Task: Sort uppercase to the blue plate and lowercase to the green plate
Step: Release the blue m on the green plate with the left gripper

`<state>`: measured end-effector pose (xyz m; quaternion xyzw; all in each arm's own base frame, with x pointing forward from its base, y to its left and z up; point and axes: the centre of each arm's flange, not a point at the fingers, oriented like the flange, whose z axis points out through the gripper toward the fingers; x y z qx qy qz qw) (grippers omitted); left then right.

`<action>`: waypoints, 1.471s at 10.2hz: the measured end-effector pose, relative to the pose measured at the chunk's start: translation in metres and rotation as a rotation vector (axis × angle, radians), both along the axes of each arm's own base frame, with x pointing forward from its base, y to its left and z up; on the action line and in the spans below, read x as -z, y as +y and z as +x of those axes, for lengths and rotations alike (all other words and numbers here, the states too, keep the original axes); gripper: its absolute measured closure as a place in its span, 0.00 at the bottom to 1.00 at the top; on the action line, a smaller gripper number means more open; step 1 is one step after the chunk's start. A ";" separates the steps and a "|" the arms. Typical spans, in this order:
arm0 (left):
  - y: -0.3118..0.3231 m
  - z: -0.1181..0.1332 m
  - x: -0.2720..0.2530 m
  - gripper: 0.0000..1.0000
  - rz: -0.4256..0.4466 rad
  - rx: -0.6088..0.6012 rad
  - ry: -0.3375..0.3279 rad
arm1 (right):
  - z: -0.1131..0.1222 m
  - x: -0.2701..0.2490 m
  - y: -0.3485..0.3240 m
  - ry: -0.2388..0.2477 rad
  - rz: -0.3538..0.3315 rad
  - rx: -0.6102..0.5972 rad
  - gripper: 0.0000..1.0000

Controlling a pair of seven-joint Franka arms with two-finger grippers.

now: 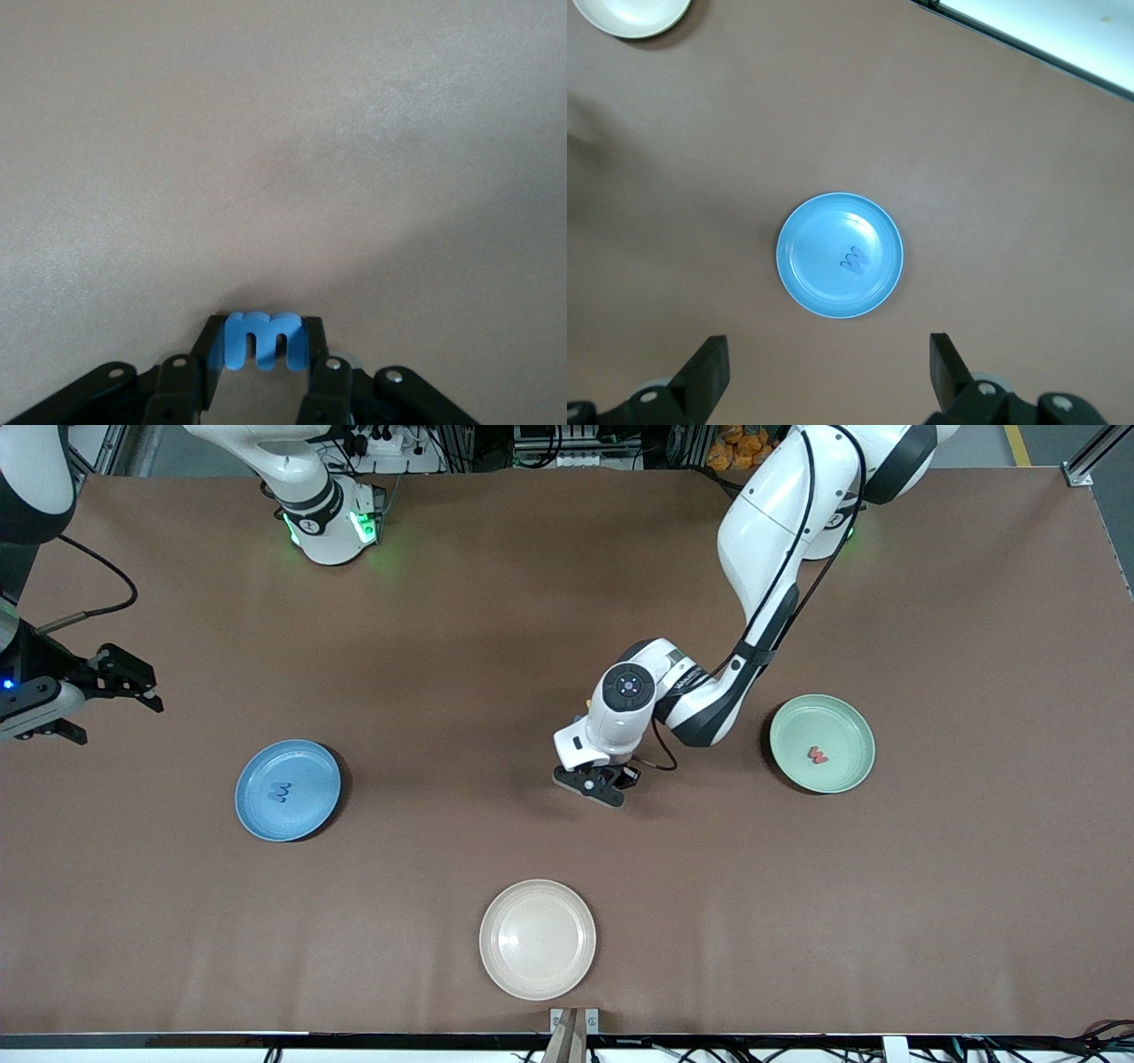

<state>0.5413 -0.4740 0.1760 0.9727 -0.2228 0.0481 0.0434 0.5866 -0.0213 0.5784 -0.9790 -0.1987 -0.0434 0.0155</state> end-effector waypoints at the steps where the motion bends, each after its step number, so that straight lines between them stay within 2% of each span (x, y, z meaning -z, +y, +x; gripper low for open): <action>1: 0.005 0.004 -0.001 0.59 0.019 0.009 0.011 | -0.002 0.001 -0.003 0.018 0.004 0.051 0.00; 3: 0.027 0.026 -0.024 0.59 0.059 0.018 0.029 | -0.006 0.001 -0.014 0.054 0.012 0.168 0.00; 5: 0.071 0.051 -0.066 0.59 0.110 -0.031 0.064 | -0.009 0.002 -0.009 0.083 0.018 0.275 0.00; 7: 0.125 0.071 -0.087 0.59 0.147 -0.077 0.099 | -0.011 0.000 0.005 0.101 0.018 0.335 0.00; 9: 0.194 0.084 -0.088 0.59 0.182 -0.058 0.150 | -0.012 -0.002 0.012 0.108 0.017 0.351 0.00; 11: 0.258 0.082 -0.082 0.59 0.206 -0.075 0.213 | -0.011 -0.002 0.022 0.108 0.017 0.357 0.00; 13: 0.280 0.063 -0.066 0.59 0.226 -0.088 0.269 | -0.011 0.001 0.049 0.117 0.015 0.352 0.00; 15: 0.296 0.044 -0.050 0.59 0.247 -0.097 0.318 | -0.009 0.023 0.098 0.151 -0.001 0.317 0.00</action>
